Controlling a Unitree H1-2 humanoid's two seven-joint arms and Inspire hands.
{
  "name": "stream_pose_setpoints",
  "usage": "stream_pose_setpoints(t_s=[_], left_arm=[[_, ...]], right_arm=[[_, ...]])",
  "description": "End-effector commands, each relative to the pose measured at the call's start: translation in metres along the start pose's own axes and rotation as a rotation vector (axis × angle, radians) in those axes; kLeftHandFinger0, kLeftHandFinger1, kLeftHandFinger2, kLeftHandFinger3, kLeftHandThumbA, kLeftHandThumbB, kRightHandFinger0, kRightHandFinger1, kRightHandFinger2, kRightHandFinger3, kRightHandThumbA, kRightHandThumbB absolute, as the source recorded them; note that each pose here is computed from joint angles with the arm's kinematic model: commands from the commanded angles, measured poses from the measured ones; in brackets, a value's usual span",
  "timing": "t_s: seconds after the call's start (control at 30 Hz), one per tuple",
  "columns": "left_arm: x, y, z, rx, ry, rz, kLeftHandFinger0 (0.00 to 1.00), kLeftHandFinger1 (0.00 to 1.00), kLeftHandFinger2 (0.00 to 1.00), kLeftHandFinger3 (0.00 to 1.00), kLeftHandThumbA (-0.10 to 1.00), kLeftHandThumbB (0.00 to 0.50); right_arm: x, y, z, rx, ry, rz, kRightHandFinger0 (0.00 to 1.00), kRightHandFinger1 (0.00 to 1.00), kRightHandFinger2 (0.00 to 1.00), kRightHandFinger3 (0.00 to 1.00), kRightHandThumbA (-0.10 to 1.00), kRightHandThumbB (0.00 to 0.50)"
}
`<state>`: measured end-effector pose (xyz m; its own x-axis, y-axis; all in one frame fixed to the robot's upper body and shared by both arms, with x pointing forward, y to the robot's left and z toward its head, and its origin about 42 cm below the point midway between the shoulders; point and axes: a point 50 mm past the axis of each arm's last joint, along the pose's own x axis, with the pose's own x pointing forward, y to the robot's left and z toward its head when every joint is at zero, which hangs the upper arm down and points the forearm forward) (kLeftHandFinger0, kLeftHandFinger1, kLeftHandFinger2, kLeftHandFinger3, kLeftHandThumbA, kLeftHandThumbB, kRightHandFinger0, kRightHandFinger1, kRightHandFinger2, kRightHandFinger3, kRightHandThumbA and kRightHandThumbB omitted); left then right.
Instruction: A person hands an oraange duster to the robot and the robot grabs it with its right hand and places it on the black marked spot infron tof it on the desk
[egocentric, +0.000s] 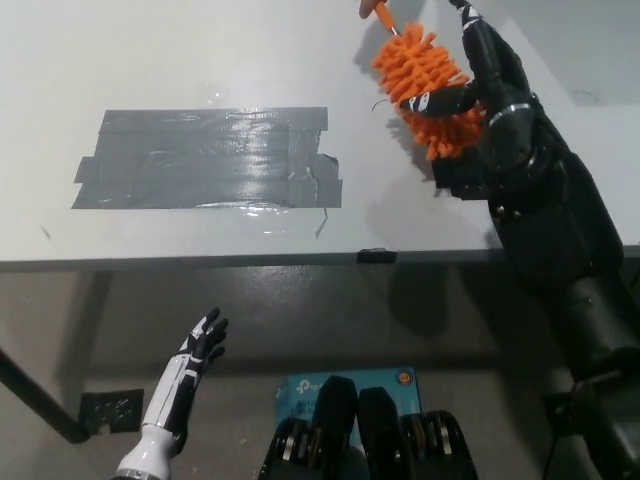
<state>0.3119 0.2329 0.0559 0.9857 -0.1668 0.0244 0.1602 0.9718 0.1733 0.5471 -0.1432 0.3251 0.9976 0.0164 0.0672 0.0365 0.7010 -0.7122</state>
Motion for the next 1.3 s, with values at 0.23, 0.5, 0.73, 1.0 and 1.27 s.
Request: stream_pose_setpoints(t_s=[0.23, 0.5, 0.73, 1.0, 1.27], left_arm=[[0.008, 0.002, 0.008, 0.038, -0.06, -0.029, 1.0, 1.0, 1.0, 1.0, 1.0, 0.177], [0.014, 0.0, 0.014, 0.049, -0.069, -0.037, 1.0, 1.0, 1.0, 1.0, 1.0, 0.166], [0.015, 0.002, 0.016, 0.058, -0.071, -0.042, 1.0, 1.0, 1.0, 1.0, 1.0, 0.161], [0.019, 0.003, 0.02, 0.07, -0.08, -0.045, 1.0, 1.0, 1.0, 1.0, 1.0, 0.16], [0.022, 0.003, 0.022, 0.07, -0.08, -0.04, 1.0, 1.0, 1.0, 1.0, 1.0, 0.154]], right_arm=[[0.035, 0.001, 0.034, 0.029, 0.016, 0.007, 1.0, 1.0, 1.0, 1.0, 1.0, 0.399], [0.041, 0.012, 0.034, 0.14, 0.078, 0.155, 1.0, 1.0, 1.0, 1.0, 1.0, 0.43], [0.041, 0.021, 0.014, 0.127, 0.166, 0.221, 0.05, 0.23, 0.51, 0.81, -0.03, 0.289], [0.04, 0.02, 0.0, 0.034, 0.127, 0.133, 0.11, 0.67, 1.0, 0.93, -0.1, 0.149], [0.04, 0.012, 0.018, 0.073, 0.065, 0.07, 0.52, 0.79, 0.94, 0.79, -0.1, 0.17]])
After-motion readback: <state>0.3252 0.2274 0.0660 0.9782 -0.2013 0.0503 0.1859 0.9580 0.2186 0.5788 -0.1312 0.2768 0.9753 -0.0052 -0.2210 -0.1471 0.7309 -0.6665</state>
